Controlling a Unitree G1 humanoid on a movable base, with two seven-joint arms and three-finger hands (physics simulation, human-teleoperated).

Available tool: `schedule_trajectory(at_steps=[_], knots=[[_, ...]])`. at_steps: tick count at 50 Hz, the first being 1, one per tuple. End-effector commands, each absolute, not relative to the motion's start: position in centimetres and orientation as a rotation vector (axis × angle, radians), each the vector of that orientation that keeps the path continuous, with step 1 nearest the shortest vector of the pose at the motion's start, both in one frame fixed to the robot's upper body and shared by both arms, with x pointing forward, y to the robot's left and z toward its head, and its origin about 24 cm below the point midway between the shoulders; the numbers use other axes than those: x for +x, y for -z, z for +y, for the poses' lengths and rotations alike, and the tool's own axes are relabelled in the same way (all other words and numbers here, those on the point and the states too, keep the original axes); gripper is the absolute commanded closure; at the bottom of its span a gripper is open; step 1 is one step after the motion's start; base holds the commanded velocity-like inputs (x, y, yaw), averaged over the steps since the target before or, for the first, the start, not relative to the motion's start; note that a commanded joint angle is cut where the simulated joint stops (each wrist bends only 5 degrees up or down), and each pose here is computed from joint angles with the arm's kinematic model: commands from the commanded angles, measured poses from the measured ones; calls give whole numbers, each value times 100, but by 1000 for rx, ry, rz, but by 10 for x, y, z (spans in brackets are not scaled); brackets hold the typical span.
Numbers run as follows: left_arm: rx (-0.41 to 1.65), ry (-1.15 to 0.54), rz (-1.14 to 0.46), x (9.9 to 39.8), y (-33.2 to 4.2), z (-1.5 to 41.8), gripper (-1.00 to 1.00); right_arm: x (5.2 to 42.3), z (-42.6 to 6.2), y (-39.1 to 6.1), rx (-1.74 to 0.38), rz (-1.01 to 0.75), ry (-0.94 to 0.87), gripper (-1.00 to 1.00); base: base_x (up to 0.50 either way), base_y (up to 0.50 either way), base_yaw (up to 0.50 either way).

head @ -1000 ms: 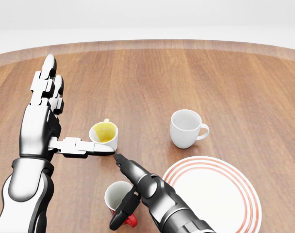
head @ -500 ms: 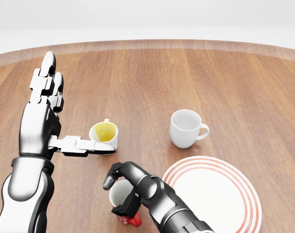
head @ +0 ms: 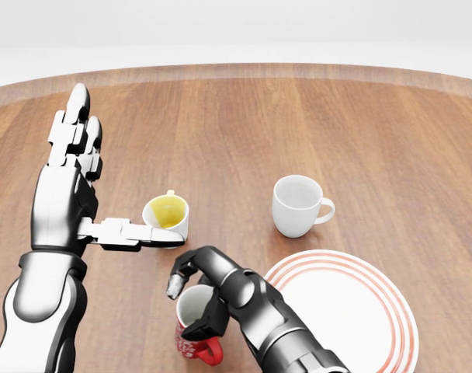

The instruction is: Pick up the red mug and put it on the plate

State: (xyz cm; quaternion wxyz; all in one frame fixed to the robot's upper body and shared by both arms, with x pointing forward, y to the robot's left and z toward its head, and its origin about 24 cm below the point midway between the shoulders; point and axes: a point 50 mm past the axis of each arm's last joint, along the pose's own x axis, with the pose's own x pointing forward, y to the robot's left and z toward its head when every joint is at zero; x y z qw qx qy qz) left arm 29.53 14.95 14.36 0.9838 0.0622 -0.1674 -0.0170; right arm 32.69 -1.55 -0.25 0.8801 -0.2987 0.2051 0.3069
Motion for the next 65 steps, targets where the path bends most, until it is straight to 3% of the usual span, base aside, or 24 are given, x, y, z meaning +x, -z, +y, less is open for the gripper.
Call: schedule_trajectory(at_steps=[1, 42, 65], knots=[[125, 35, -337, 295, -144, 149, -100, 337, -17, -17, -632, 340, -622, 100, 0, 0, 0], [125, 39, -356, 293, -147, 147, -100, 343, -20, -48, -732, 184, -657, 100, 0, 0, 0], [124, 39, -353, 294, -147, 147, -100, 339, -47, -51, -840, 178, -670, 100, 0, 0, 0]])
